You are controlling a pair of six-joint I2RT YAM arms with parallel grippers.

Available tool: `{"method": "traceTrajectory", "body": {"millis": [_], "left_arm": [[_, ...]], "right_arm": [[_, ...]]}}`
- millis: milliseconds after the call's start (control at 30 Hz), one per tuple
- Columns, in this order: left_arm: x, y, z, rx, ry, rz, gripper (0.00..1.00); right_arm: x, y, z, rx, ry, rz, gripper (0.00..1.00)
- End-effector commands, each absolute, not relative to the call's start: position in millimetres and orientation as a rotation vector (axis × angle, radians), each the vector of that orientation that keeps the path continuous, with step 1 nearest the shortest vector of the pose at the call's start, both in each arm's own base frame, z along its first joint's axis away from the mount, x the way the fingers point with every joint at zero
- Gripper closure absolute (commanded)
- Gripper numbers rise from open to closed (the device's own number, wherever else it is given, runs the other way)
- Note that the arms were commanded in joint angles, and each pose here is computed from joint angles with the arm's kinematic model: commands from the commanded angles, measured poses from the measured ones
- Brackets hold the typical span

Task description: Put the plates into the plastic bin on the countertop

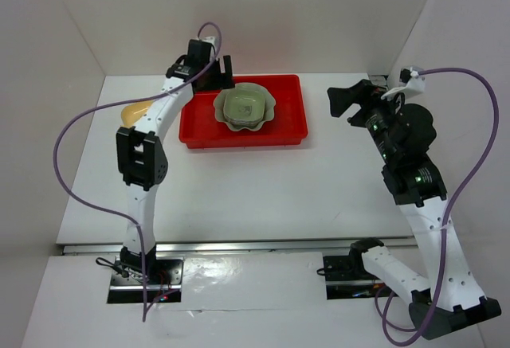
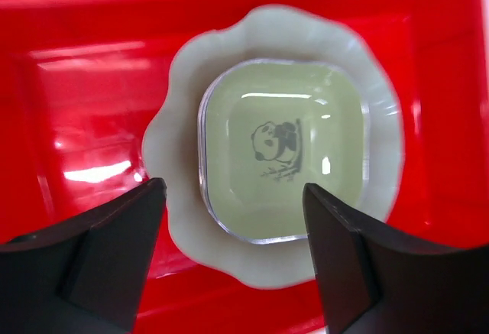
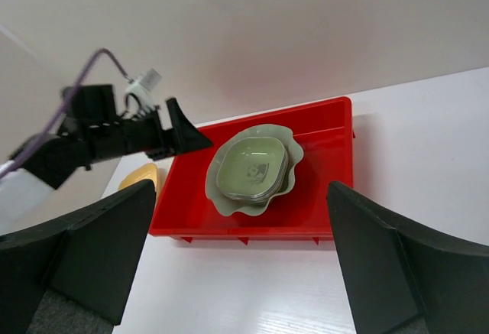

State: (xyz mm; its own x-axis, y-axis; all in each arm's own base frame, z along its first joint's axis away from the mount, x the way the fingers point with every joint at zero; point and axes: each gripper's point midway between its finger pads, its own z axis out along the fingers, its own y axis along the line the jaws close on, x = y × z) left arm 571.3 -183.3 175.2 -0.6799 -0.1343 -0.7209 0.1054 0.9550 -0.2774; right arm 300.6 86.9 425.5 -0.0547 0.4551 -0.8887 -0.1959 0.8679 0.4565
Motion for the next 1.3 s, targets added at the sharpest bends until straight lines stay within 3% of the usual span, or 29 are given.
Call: {"method": "traceTrajectory", "body": {"millis": [0, 100, 167, 200, 300, 433, 1033, 1267], "left_arm": [[561.6, -161.7, 311.3, -0.140, 1.997, -0.388, 0.04], [548.0, -80.3, 335.8, -0.452, 1.940, -0.257, 0.00], [537.0, -39.7, 318.3, -0.639, 1.978, -0.283, 0.00], [533.4, 10.5, 310.8, -0.765, 1.966, -0.271, 0.00], [518.2, 58.3, 263.9, -0.942, 2.045, -0.391, 0.00], [490.5, 138.7, 203.1, -1.175, 2.052, -0.243, 0.00], [502.7, 190.0, 118.8, -1.280, 2.143, 0.016, 0.02], [503.0, 186.8, 80.9, -1.317, 2.203, 0.008, 0.07]], "right_arm": [[298.2, 89.6, 431.2, 0.199, 1.526, 0.548, 0.00], [298.2, 89.6, 431.2, 0.199, 1.526, 0.548, 0.00], [299.1, 92.1, 427.9, 0.189, 1.531, 0.556, 0.00], [301.1, 95.1, 425.1, 0.179, 1.543, 0.564, 0.00], [302.0, 99.8, 417.8, 0.161, 1.558, 0.581, 0.00], [306.2, 102.5, 407.8, 0.147, 1.579, 0.578, 0.00], [313.7, 100.8, 381.9, 0.120, 1.647, 0.518, 0.00], [316.6, 101.5, 381.3, 0.120, 1.647, 0.518, 0.00]]}}
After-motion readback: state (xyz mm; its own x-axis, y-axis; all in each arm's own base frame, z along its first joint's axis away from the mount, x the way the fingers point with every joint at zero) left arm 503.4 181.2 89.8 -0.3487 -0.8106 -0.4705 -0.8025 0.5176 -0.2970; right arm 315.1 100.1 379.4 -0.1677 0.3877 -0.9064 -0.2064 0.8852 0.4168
